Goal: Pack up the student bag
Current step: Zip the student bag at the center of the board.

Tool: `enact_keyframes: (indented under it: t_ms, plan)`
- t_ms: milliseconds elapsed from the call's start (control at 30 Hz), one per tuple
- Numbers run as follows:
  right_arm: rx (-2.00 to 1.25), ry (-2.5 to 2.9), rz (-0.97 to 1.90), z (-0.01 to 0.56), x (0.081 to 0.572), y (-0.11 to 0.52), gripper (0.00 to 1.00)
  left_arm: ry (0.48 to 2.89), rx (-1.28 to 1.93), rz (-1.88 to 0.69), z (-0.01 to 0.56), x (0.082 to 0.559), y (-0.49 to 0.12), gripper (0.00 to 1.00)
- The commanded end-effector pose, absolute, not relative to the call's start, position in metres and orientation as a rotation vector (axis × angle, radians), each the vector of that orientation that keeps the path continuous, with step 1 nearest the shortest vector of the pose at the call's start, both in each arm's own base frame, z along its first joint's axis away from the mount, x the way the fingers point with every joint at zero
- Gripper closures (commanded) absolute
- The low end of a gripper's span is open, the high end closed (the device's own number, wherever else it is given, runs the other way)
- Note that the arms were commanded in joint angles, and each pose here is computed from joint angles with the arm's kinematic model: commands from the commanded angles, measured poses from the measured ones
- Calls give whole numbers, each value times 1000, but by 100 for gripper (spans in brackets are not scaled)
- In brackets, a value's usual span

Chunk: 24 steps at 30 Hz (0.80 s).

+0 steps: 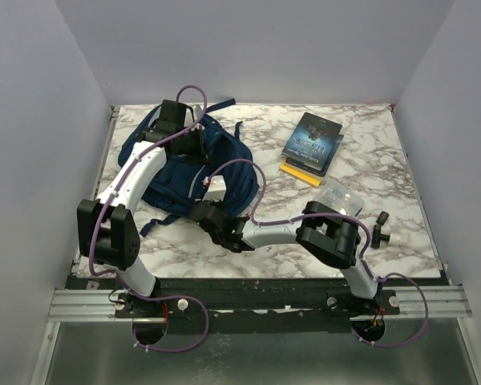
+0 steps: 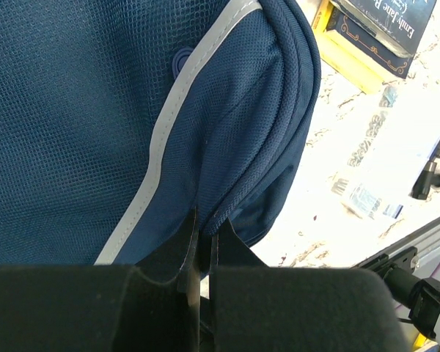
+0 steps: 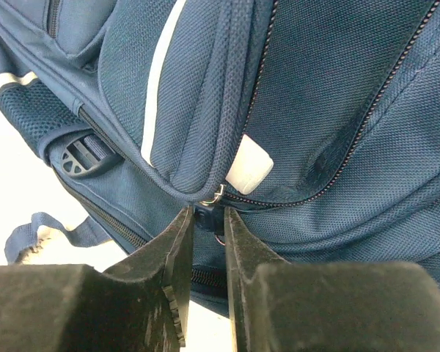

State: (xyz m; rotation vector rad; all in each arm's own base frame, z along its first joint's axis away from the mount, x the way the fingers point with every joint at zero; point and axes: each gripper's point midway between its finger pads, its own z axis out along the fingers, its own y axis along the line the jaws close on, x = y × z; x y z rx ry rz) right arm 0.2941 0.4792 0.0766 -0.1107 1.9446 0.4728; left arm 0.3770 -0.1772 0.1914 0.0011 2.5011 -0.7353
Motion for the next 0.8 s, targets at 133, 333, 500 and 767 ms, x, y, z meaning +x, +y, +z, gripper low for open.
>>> enact_keyframes:
  t_ms: [133, 333, 500, 767]
  plan:
    - [-119, 1900, 448, 81, 301, 475, 99, 2457, 4, -829, 211, 371, -188, 100]
    - [-149, 1879, 557, 104, 289, 475, 99, 2445, 13, -795, 212, 369, -183, 73]
    - [-127, 1911, 695, 107, 274, 473, 99, 2398, 12, -720, 223, 358, -168, 35]
    - [-166, 1991, 930, 102, 245, 488, 99, 2314, -452, -804, 192, 302, -118, 20]
